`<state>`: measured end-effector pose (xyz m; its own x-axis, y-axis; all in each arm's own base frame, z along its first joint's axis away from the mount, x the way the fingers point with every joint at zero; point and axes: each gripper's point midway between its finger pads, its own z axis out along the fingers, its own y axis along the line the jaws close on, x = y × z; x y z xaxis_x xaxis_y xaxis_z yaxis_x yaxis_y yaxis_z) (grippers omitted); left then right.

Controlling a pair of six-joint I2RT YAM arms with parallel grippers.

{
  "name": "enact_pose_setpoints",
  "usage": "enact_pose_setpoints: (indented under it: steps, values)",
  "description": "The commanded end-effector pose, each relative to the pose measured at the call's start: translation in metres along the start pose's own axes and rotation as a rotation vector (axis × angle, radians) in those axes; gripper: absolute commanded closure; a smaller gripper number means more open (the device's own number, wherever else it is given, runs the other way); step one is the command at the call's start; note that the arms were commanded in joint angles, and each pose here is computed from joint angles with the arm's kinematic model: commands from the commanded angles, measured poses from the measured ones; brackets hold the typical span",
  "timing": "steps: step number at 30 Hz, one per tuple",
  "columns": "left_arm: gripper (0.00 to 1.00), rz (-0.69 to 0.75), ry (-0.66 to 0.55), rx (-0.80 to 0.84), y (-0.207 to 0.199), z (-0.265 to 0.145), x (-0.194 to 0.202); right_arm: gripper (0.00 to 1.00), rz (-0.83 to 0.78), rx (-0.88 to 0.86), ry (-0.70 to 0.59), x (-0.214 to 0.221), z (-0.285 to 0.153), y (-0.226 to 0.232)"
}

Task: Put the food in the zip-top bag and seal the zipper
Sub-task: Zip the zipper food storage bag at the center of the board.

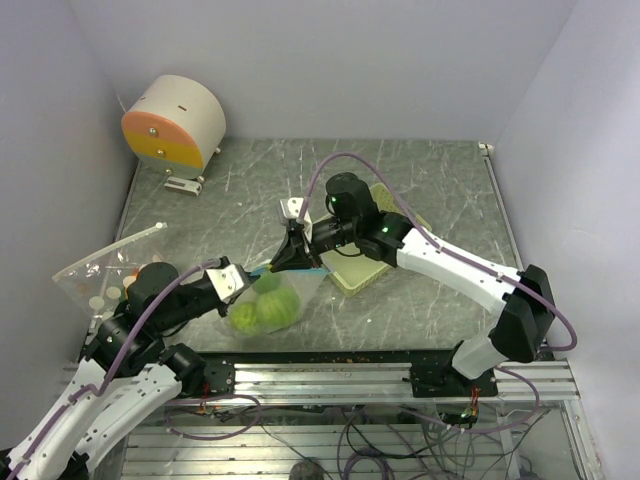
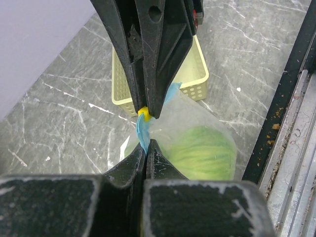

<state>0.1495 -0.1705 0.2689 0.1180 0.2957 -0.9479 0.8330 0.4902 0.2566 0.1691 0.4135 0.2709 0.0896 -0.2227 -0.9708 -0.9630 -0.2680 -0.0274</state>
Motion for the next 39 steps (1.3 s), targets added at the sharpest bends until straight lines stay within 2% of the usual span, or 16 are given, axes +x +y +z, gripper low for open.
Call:
enact_pose_setpoints:
  steps: [1,11,18,25,39]
  values:
    - [0.93,0.035,-0.101,-0.048,0.008,-0.013,-0.031,0.94,0.06,0.107,0.099,0.04,-0.021,-0.021]
    - [0.93,0.083,-0.136,-0.3,0.044,-0.051,-0.043,0.94,0.111,0.184,0.112,0.065,-0.051,-0.031]
    - [0.93,0.084,-0.135,-0.378,0.053,-0.07,-0.044,0.94,0.135,0.225,0.145,0.081,-0.059,-0.037]
    - [0.93,0.089,-0.134,-0.399,0.053,-0.084,-0.047,0.94,0.165,0.301,0.204,0.104,-0.067,-0.05]
    - [0.93,0.086,-0.112,-0.382,0.049,-0.084,-0.038,0.96,0.208,0.368,0.279,0.131,-0.075,-0.068]
